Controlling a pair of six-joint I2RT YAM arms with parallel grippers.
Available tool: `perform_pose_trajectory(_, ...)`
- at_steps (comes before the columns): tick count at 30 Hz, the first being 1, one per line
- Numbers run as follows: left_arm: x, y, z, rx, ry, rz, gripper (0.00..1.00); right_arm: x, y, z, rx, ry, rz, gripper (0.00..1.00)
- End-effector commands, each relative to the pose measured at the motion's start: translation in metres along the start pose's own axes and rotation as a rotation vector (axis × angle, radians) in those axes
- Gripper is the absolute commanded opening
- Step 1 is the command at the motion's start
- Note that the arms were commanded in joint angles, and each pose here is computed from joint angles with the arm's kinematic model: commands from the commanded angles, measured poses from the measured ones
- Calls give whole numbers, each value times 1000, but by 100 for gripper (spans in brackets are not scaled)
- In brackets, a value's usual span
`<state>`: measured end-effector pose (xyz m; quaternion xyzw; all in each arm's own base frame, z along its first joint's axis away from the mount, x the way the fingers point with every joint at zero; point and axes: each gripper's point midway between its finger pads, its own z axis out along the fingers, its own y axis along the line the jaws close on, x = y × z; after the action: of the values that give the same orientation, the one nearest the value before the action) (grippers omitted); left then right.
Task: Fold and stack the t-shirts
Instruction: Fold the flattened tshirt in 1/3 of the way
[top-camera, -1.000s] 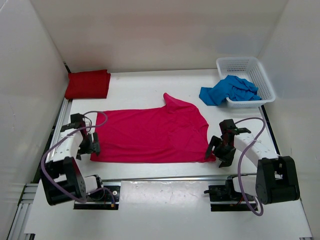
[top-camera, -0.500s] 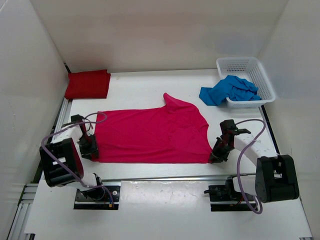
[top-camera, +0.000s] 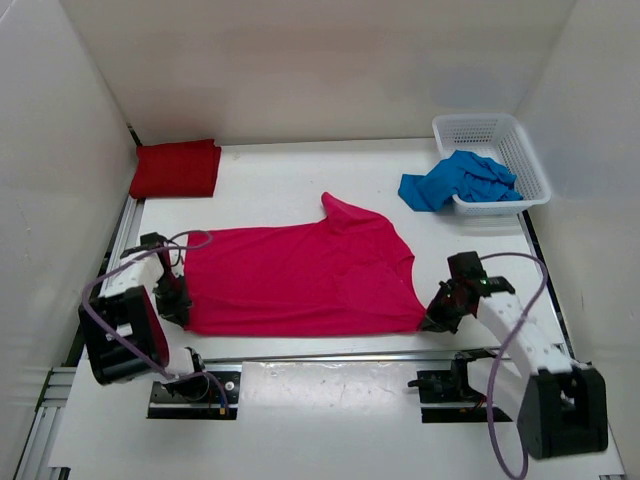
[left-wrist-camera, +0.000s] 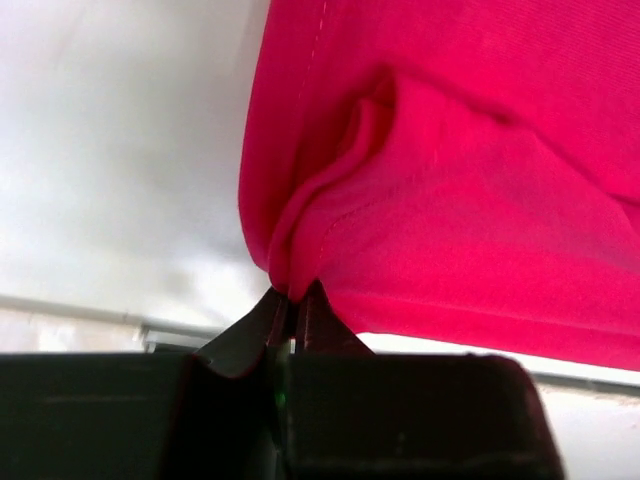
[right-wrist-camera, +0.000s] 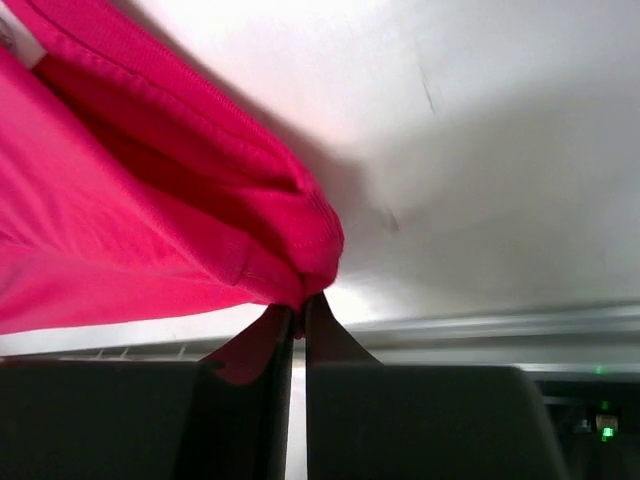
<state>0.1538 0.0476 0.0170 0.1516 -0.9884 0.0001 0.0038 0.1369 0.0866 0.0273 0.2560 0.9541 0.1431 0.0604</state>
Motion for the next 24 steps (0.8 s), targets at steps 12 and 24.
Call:
perform_pose_trajectory(12, 43, 29, -10, -158, 28, -3, 12, 51, -40, -4, 39, 27, 142, 1)
perform_pose_trajectory(24, -3, 41, -38, -226, -175, -26, 80, 16, -11, -50, -2, -87, 27, 65)
